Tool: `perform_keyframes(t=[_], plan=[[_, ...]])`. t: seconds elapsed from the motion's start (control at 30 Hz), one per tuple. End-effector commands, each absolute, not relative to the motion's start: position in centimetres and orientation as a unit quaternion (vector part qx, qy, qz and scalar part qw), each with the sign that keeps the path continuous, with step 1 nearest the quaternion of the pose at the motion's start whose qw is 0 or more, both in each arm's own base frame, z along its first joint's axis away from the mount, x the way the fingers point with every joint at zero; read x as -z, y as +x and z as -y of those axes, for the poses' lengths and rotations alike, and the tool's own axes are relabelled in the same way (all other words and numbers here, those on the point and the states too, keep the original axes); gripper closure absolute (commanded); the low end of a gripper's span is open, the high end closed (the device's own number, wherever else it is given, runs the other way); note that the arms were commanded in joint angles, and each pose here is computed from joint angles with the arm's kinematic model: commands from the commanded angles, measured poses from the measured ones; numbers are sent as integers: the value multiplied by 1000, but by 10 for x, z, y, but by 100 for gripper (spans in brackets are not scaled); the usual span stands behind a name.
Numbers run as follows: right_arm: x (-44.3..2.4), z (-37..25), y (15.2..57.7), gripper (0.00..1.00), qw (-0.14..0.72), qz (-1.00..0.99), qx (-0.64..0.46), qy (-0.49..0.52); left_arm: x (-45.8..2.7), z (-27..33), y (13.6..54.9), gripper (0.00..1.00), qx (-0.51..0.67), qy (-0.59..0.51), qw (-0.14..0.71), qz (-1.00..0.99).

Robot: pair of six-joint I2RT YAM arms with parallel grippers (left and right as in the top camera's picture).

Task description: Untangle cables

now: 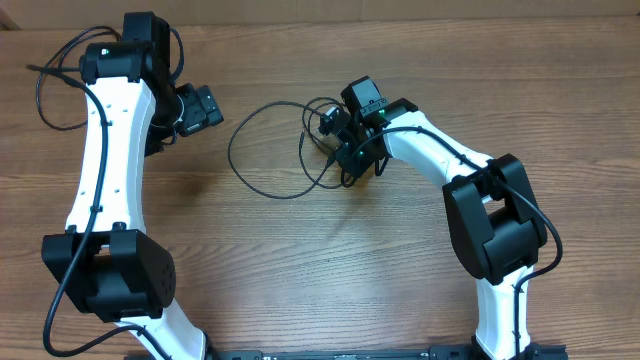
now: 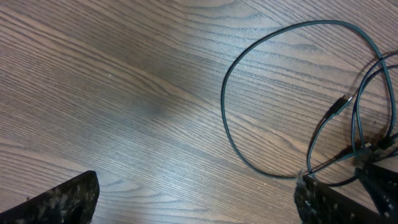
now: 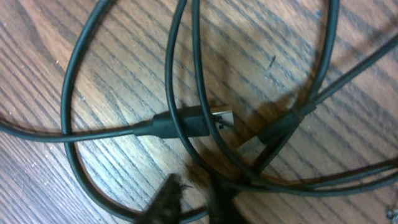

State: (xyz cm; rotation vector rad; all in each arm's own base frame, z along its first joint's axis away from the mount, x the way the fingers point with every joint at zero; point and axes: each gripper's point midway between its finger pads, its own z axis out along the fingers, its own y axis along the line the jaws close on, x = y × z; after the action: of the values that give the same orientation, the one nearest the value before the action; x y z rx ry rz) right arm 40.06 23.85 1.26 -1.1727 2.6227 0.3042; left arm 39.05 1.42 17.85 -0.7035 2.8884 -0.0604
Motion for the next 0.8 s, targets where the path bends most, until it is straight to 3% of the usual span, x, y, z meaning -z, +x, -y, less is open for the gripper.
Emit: perform_keyframes(t=[0.0, 0.03, 0.1, 0.13, 0.17, 0.4, 0.47, 0.77], plan=[[-11, -241, 402, 87, 128, -906, -111, -388, -174, -15, 390, 0, 17, -241, 78, -967], [-11, -242, 403, 79, 132, -905, -111, -389, -174, -15, 390, 0, 17, -241, 78, -967], [-12, -243, 405, 72, 136, -904, -111, -389, -174, -15, 390, 0, 16, -241, 78, -967], [-14, -244, 408, 60, 142, -902, -110, -393, -174, -15, 390, 0, 16, -241, 78, -967], [-15, -244, 410, 57, 145, -902, -107, -392, -174, -15, 390, 0, 17, -241, 78, -967], [-26, -241, 422, 54, 161, -889, -77, -422, -174, -15, 393, 0, 18, -241, 84, -967], [-24, -240, 419, 50, 157, -880, -74, -442, -174, -15, 395, 0, 18, -241, 86, -966], [-12, -249, 403, 48, 150, -857, -114, -479, -175, -15, 396, 0, 19, -241, 89, -966]])
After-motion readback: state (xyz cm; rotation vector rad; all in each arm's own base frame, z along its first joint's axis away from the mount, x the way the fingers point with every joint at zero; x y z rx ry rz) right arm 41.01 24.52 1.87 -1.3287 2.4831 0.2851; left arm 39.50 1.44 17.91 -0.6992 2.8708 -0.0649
